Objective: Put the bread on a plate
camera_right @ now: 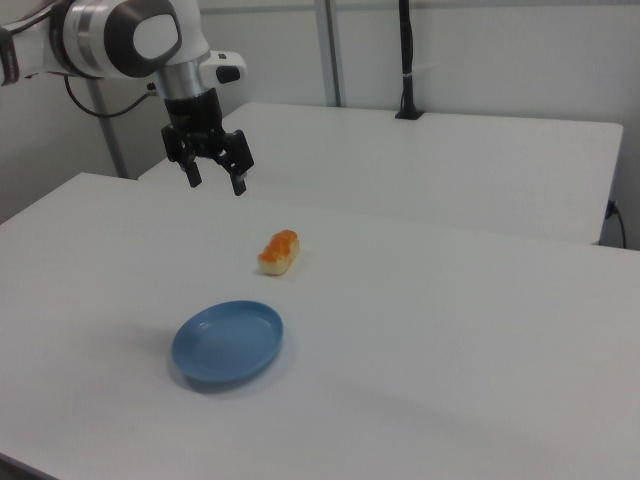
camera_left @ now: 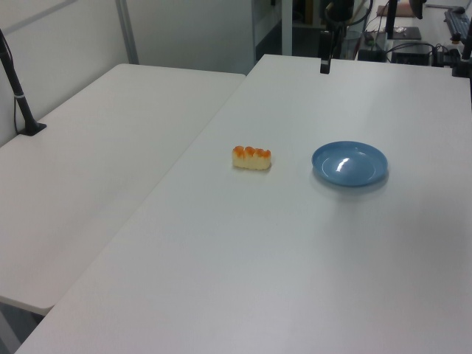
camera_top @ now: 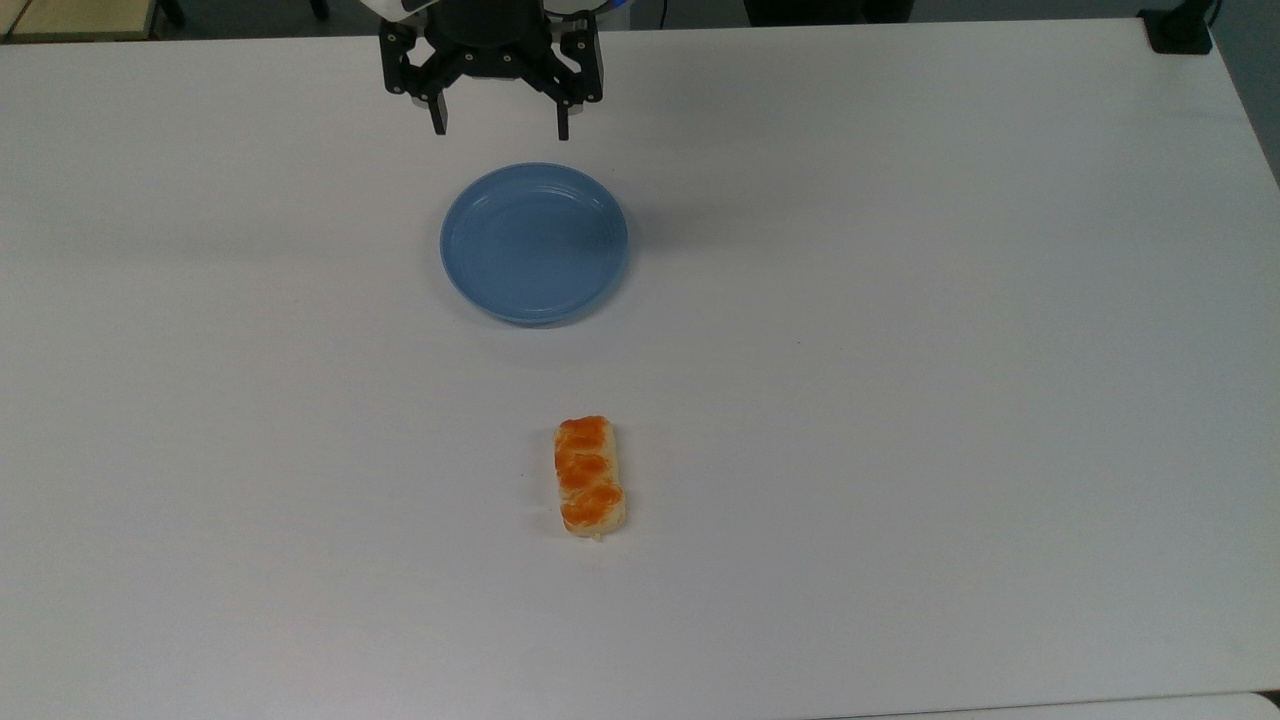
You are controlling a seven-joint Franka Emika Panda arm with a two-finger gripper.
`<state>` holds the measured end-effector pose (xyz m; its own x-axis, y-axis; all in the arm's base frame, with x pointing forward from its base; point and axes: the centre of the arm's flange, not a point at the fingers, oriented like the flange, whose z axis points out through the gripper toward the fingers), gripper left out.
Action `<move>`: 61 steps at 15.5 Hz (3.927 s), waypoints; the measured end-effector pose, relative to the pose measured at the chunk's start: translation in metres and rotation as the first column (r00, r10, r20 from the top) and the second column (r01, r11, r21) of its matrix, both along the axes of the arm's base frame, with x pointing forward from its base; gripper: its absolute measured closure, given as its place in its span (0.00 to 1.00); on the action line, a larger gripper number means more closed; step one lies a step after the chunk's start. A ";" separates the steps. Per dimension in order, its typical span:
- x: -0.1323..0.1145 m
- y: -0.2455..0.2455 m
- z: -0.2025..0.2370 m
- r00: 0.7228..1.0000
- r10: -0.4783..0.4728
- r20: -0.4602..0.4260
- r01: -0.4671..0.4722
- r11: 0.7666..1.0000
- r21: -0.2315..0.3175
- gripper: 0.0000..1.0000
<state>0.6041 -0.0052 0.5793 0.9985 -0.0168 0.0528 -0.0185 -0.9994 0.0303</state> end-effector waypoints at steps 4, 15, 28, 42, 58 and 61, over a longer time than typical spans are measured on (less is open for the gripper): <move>-0.005 -0.009 0.003 1.000 -0.015 -0.015 0.015 1.000 -0.001 0.00; -0.008 -0.011 0.005 0.999 -0.020 -0.027 0.020 1.000 -0.001 0.00; -0.008 -0.017 0.005 0.999 -0.031 -0.027 0.031 1.000 -0.002 0.00; 0.006 -0.015 -0.003 0.999 0.033 0.027 -0.033 0.999 -0.009 0.00; 0.092 0.015 -0.120 0.991 0.076 0.108 -0.074 0.997 -0.028 0.00; 0.108 0.029 -0.139 0.992 0.081 0.101 -0.078 0.996 -0.033 0.00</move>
<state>0.7122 0.0242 0.4404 0.9859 0.0653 0.1540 0.0565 -0.9965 0.0608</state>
